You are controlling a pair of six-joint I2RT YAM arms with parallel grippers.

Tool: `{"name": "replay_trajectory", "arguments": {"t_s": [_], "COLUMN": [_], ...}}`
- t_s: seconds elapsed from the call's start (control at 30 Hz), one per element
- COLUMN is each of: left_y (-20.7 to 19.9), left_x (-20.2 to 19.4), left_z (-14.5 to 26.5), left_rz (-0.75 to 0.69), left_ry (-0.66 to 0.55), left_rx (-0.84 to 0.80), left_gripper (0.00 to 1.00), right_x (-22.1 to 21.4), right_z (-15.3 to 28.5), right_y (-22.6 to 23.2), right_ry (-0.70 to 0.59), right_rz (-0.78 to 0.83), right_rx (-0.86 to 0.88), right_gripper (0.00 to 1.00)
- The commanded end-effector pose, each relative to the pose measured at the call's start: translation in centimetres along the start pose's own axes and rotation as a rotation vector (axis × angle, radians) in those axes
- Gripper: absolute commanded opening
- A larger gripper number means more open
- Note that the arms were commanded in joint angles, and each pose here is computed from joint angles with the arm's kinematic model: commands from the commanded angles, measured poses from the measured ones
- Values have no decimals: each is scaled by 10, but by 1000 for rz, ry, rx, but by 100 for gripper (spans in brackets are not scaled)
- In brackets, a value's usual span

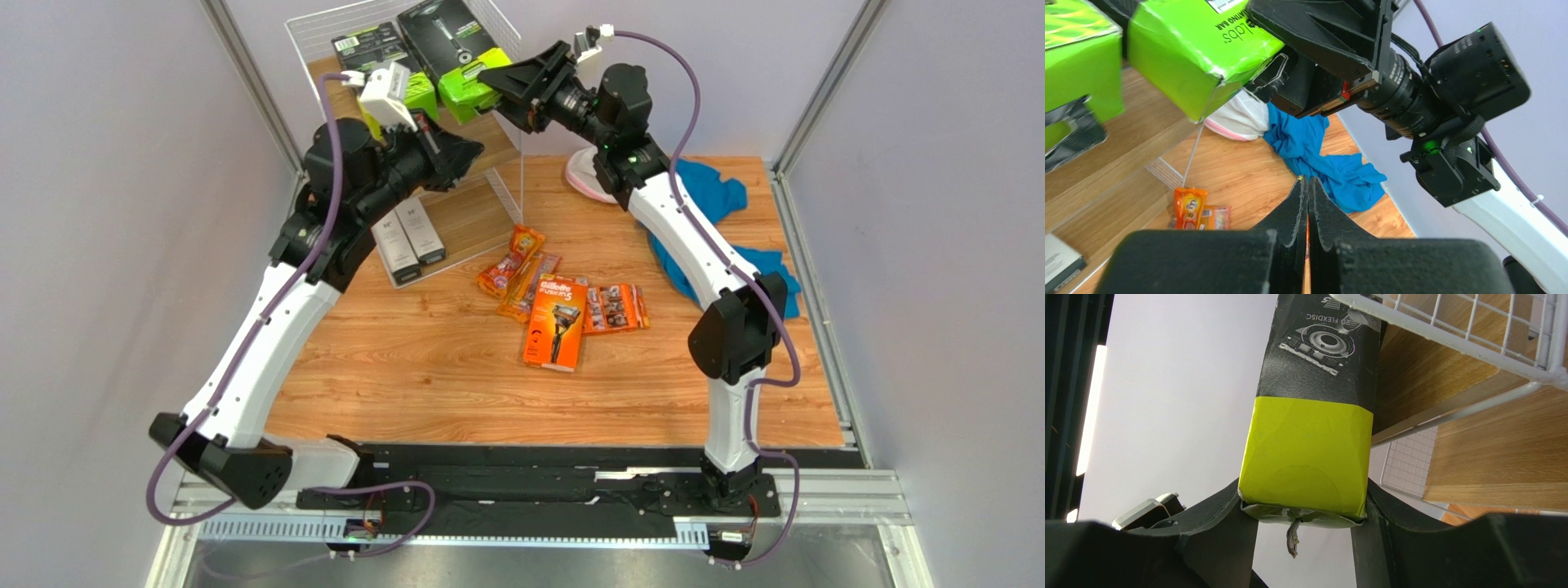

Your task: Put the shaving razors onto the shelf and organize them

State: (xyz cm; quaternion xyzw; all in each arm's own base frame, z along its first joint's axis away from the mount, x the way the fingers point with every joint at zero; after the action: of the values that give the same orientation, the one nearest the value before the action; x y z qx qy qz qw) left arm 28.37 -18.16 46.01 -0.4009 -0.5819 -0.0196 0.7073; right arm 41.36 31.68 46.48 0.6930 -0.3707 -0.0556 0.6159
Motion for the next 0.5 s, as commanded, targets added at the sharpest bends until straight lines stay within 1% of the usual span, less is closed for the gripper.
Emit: {"name": "replay_trajectory", "arguments": {"t_s": [0.0,0.1,0.23,0.3,0.37,0.47], "left_y": [-11,-8,-5,-4,-3,-2], "left_x": [16,16,15,18,23,31], "left_z": [-13,-24,-40,-45,-51,-59], "left_rz": [-29,-26,-13,-3,2,5], "left_ry": [-41,-44,-45,-66,-89,-117], "left_rx": [-78,-79,-80,-78,-64,-43], "left_gripper": [0,0,0,0,0,0], "right_x": [10,11,12,11,10,10], "right_z": [1,-1,-4,-5,-5,-5], "right_y": [49,50,47,45,43,39], "right_ry": [-22,-30,-26,-20,-16,-15], "right_rz": [63,62,56,46,46,39], "right_rx": [155,151,148,145,142,127], "right_gripper": [55,61,64,67,72,76]}}
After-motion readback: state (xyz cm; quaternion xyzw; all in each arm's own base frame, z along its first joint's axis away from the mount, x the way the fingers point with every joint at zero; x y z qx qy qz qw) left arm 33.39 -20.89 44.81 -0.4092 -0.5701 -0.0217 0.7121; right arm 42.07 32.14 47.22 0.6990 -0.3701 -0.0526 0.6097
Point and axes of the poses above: each gripper's point midway between its finger pads, its own z axis back along the fingers, its own y axis along the line the jaws close on, x = y × z, the point moved 7 cm from there along z, back along the fingers, and after that the axes turned 4 degrees about z, right-handed, at the moved point
